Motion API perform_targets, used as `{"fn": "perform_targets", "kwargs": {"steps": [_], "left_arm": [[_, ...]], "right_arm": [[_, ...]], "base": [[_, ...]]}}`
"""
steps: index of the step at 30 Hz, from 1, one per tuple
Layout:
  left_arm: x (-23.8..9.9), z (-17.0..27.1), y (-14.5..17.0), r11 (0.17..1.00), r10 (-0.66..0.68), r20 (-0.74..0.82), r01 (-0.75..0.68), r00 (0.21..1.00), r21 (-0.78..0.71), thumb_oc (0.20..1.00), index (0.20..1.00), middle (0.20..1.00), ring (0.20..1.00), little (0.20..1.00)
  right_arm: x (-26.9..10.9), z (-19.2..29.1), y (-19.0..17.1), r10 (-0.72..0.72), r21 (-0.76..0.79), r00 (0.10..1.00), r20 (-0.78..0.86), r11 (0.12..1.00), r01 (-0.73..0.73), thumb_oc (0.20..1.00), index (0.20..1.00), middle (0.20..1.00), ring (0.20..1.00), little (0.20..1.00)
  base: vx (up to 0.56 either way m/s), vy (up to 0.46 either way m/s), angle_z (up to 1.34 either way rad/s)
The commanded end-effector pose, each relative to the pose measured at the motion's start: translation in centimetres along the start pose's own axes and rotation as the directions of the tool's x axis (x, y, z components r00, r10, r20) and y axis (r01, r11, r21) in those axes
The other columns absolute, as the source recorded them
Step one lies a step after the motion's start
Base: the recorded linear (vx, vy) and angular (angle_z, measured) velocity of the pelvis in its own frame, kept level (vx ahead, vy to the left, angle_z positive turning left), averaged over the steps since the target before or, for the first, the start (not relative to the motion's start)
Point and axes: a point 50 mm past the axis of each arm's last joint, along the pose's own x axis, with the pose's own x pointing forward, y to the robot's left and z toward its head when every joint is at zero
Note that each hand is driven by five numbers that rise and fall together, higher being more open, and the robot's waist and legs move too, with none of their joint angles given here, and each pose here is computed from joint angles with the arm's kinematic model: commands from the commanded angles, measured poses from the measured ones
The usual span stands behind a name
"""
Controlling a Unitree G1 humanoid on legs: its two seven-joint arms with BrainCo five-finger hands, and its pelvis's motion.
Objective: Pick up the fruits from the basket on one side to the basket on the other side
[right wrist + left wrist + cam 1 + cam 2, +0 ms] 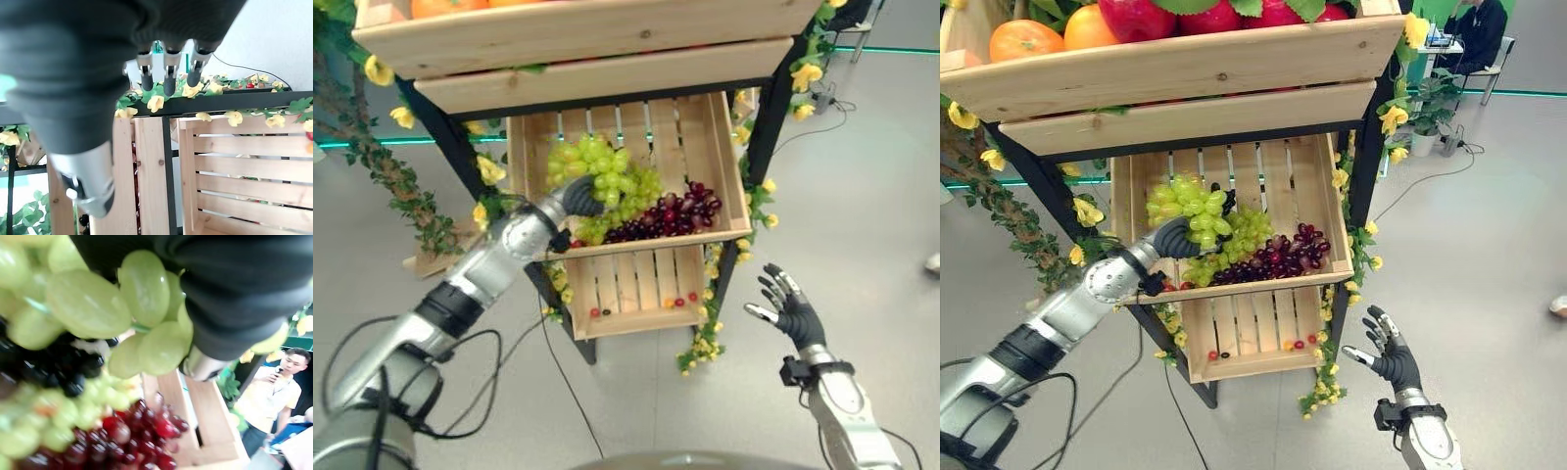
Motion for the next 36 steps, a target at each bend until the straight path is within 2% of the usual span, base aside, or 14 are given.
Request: {"fn": "perform_targets", "kwargs": {"steps": [1,7,8,14,16,17,21,22,26,28,29,30,31,36], "left_arm": [[1.9,0.8,4.8,0.989,0.142,0.006,-0.142,0.99,-0.029,0.2,0.2,0.2,0.2,0.2],[2.3,-2.1,4.6,0.998,0.062,-0.165,-0.064,0.984,-0.011,0.2,0.2,0.2,0.2,0.2],[2.0,-3.5,5.0,0.998,0.045,-0.248,-0.031,0.968,0.058,0.2,0.2,0.2,0.2,0.2],[0.8,-6.2,6.3,0.984,-0.006,-0.419,0.08,0.908,0.159,0.2,0.2,0.2,0.2,0.2],[0.5,-6.8,7.4,0.936,-0.022,-0.498,0.193,0.867,0.294,0.2,0.2,0.2,0.2,0.2],[0.5,-6.8,7.4,0.935,-0.022,-0.498,0.194,0.867,0.296,0.2,0.2,0.2,0.2,0.2],[1.3,-6.6,8.8,0.824,0.041,-0.539,0.277,0.841,0.494,0.2,0.2,0.2,0.2,0.2],[1.9,-6.2,9.5,0.737,0.08,-0.545,0.319,0.835,0.596,0.2,0.2,0.2,0.2,0.2],[2.3,-6.0,10.0,0.683,0.118,-0.531,0.32,0.839,0.656,0.2,0.2,0.2,0.2,0.2],[2.5,-5.5,10.3,0.573,0.117,-0.525,0.374,0.843,0.729,0.2,0.2,0.2,0.2,0.2],[3.0,-5.2,9.8,0.447,0.094,-0.52,0.43,0.849,0.784,0.2,0.2,0.2,0.2,0.2],[3.0,-5.2,9.8,0.446,0.094,-0.52,0.431,0.849,0.785,0.2,0.2,0.2,0.2,0.2],[3.4,-4.6,9.5,0.376,0.082,-0.493,0.431,0.866,0.82,0.2,0.2,0.2,0.2,0.2],[3.5,-4.1,9.4,0.296,0.056,-0.468,0.433,0.882,0.851,0.2,0.2,0.2,0.2,0.2]], "right_arm": [[1.1,3.3,-0.4,-0.013,-0.025,0.987,0.162,1.0,0.017,1.0,1.0,1.0,1.0,1.0],[0.9,3.0,-0.1,0.012,-0.025,0.99,0.144,1.0,-0.009,1.0,1.0,1.0,1.0,1.0],[0.8,2.9,0.0,0.022,-0.023,0.99,0.139,1.0,-0.019,1.0,1.0,1.0,1.0,1.0],[0.4,2.9,-0.1,0.043,-0.03,0.991,0.13,0.999,-0.039,1.0,1.0,1.0,1.0,1.0],[0.2,2.9,-0.4,0.052,-0.043,0.991,0.123,0.998,-0.047,1.0,1.0,1.0,1.0,1.0],[0.2,2.9,-0.4,0.052,-0.042,0.991,0.124,0.998,-0.047,1.0,1.0,1.0,1.0,1.0],[0.1,3.2,-0.2,0.087,-0.065,0.987,0.137,0.995,-0.078,1.0,1.0,1.0,1.0,1.0],[0.1,3.6,-0.1,0.112,-0.08,0.982,0.149,0.992,-0.101,1.0,1.0,1.0,1.0,1.0],[0.3,4.1,0.1,0.137,-0.09,0.976,0.169,0.988,-0.123,1.0,1.0,1.0,1.0,1.0],[0.2,4.3,0.1,0.158,-0.107,0.973,0.169,0.984,-0.141,1.0,1.0,1.0,1.0,1.0],[0.1,4.3,0.1,0.172,-0.12,0.972,0.163,0.981,-0.154,1.0,1.0,1.0,1.0,1.0],[0.1,4.3,0.1,0.172,-0.119,0.972,0.163,0.981,-0.154,1.0,1.0,1.0,1.0,1.0],[0.2,4.5,0.1,0.184,-0.131,0.968,0.169,0.978,-0.163,1.0,1.0,1.0,1.0,1.0],[0.1,4.8,-0.1,0.188,-0.153,0.966,0.178,0.975,-0.161,1.0,1.0,1.0,1.0,1.0]], "base": [[0.0,0.0,0.0],[-0.01,-0.008,-0.05],[0.0,0.0,0.0],[-0.02,0.011,-0.1],[-0.01,0.016,-0.09],[-0.02,0.011,-0.08],[-0.03,0.005,-0.11],[-0.03,0.006,-0.05],[-0.02,0.004,-0.01],[0.0,-0.002,-0.08],[0.0,0.0,-0.09],[-0.01,-0.007,-0.08],[-0.01,-0.001,-0.07],[0.0,-0.004,-0.04]]}}
